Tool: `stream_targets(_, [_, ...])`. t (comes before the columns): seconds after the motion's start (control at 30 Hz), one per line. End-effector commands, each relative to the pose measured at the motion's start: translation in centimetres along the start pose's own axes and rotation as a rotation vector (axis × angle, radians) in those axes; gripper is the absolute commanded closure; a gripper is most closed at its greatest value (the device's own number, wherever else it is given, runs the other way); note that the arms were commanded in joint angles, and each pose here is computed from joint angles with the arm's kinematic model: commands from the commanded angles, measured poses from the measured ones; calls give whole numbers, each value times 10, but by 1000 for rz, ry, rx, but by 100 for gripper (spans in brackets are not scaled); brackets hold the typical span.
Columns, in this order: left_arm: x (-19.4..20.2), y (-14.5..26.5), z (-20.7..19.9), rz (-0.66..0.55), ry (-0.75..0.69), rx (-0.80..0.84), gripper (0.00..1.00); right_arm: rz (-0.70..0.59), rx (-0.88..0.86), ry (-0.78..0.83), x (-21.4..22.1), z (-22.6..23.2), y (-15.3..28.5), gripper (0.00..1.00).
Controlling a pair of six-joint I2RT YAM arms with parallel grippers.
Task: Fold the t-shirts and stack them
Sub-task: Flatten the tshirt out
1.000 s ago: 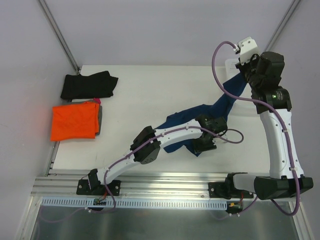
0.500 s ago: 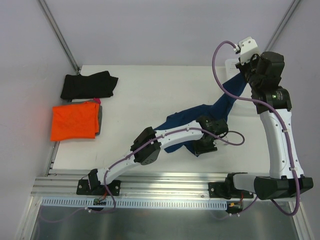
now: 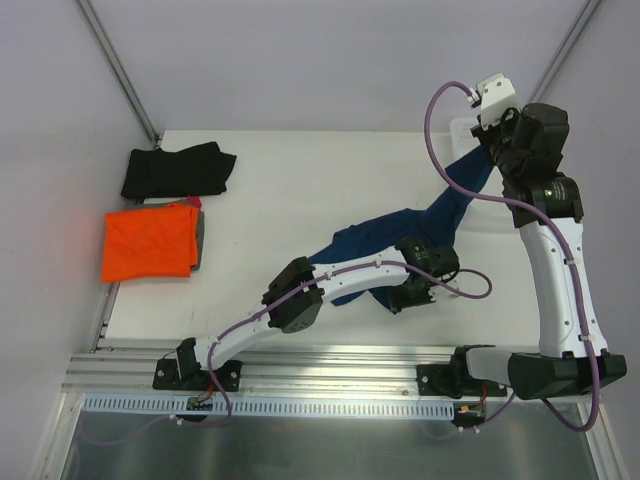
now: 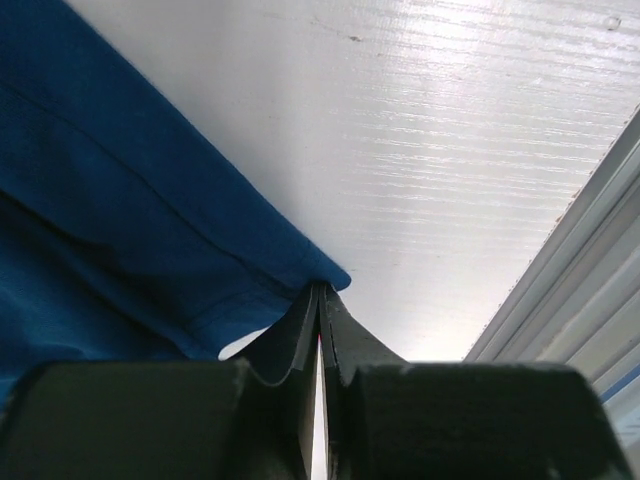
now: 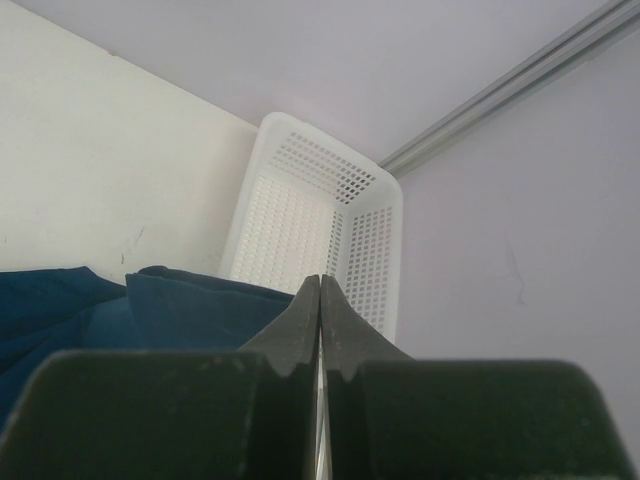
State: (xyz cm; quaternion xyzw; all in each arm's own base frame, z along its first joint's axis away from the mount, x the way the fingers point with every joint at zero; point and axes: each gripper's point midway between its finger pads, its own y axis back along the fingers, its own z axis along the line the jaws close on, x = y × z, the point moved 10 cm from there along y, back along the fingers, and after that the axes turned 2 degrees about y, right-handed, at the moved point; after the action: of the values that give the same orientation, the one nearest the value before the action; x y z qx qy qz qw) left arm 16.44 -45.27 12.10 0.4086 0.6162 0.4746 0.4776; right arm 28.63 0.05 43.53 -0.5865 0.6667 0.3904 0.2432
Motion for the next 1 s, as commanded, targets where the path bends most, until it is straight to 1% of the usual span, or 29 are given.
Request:
stream_targets(0.0, [2, 13, 1, -4, -2, -22, 100, -74, 41, -28, -13, -11, 10, 100])
stream_targets(0.2, [0, 26, 16, -20, 2, -118, 100, -82, 49, -25, -15, -13, 13, 99])
stream_targets(0.27, [-1, 26, 16, -28, -3, -125, 62, -83, 52, -26, -14, -13, 15, 99])
stream_targets(0.3, [-2, 25, 16, -28, -3, -125, 50, -86, 50, -24, -15, -13, 15, 99])
stream_targets(0.33, [-1, 22, 14, -23, -4, -117, 46, -85, 52, -23, -14, -13, 16, 99])
stream_targets(0.4, [-1, 18, 9, -16, -6, -99, 46, -83, 52, -21, -13, -13, 16, 99])
stream_targets(0.43, [0, 15, 7, -7, -6, -91, 43, -80, 48, -19, -12, -12, 16, 99])
stream_targets(0.53, [2, 9, 3, 9, -7, -76, 43, -77, 40, -23, -11, -10, 15, 99])
stream_targets(0.6, [2, 10, 3, 7, -9, -81, 46, -75, 39, -21, -10, -10, 14, 99])
stream_targets(0.67, [-2, 20, 3, -20, -14, -101, 52, -77, 44, -23, -11, -10, 14, 99])
stream_targets(0.7, [-4, 25, 3, -34, -20, -111, 58, -77, 42, -22, -11, -10, 13, 100])
stream_targets(0.77, [-9, 38, 2, -73, -26, -127, 63, -80, 43, -23, -12, -11, 12, 99])
stream_targets(0.83, [-11, 46, 1, -91, -37, -161, 64, -83, 39, -25, -13, -11, 11, 99])
stream_targets(0.97, [-9, 45, 0, -78, -38, -157, 64, -89, 39, -28, -15, -12, 9, 99])
